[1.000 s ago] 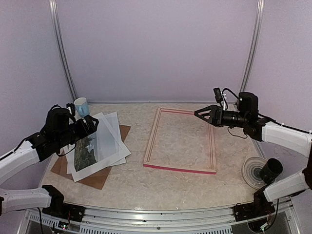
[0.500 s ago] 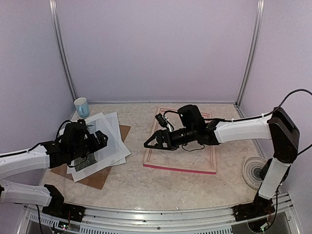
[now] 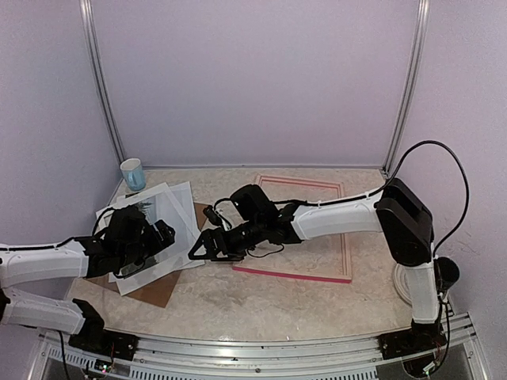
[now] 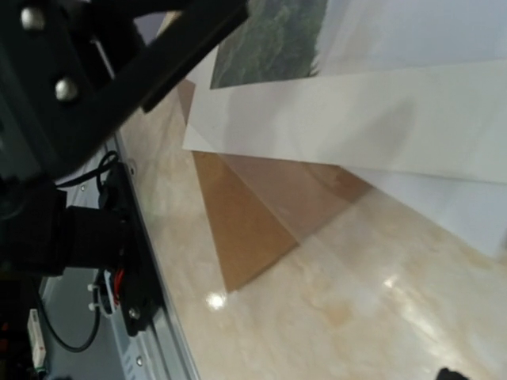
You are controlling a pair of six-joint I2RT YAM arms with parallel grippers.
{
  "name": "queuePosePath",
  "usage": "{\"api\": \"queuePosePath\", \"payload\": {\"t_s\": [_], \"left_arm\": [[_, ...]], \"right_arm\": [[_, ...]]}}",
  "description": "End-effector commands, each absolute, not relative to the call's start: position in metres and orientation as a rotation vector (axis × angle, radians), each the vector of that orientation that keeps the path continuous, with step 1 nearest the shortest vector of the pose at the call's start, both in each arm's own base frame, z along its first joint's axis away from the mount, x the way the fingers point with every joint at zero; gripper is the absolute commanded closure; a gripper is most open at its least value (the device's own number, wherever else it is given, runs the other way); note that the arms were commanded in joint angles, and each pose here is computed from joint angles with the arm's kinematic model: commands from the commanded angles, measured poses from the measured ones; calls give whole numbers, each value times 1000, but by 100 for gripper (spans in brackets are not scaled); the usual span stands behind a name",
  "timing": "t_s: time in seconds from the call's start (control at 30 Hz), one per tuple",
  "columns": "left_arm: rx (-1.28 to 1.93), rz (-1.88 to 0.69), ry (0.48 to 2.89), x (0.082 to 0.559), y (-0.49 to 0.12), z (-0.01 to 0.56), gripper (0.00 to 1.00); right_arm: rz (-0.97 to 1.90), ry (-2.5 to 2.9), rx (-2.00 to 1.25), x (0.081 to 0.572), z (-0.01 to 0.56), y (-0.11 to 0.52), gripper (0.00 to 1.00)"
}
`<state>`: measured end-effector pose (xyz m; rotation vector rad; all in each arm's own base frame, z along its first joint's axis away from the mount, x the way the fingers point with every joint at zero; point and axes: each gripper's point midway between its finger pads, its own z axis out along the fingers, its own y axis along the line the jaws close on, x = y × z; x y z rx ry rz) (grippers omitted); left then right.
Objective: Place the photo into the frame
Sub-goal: Pick up the glass panel from the mat board.
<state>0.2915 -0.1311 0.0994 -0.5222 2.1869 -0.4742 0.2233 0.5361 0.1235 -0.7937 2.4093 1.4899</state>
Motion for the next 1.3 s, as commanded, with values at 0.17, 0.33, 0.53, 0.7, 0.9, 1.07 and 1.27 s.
{"api": "queuePosePath", "payload": {"t_s": [0.17,0.33,0.53,0.7,0.9,1.07,1.27], "left_arm": [[-600,-565,2171,293,-122,75,1],[-604,-598,2176,292,-123,69,1],[-595,-610,2208,291,-128,59,1],[-592,-626,2218,287,-131,53,1],[-591,-654,2242,281,-137,42,1],[-585,-676,2259,275,-143,35,1],[-587,-688,2276,270,-146,28,1]], "right_arm": [[1562,2539,-731,210,98,562,1],[1573,2604,-676,209,80,566,2],[1617,2646,-642,203,63,573,4],[1611,2658,-619,205,56,577,4],[1644,2650,-598,207,55,582,7],[1674,2643,-583,207,53,585,8],[1717,2634,-555,206,53,586,10]]}}
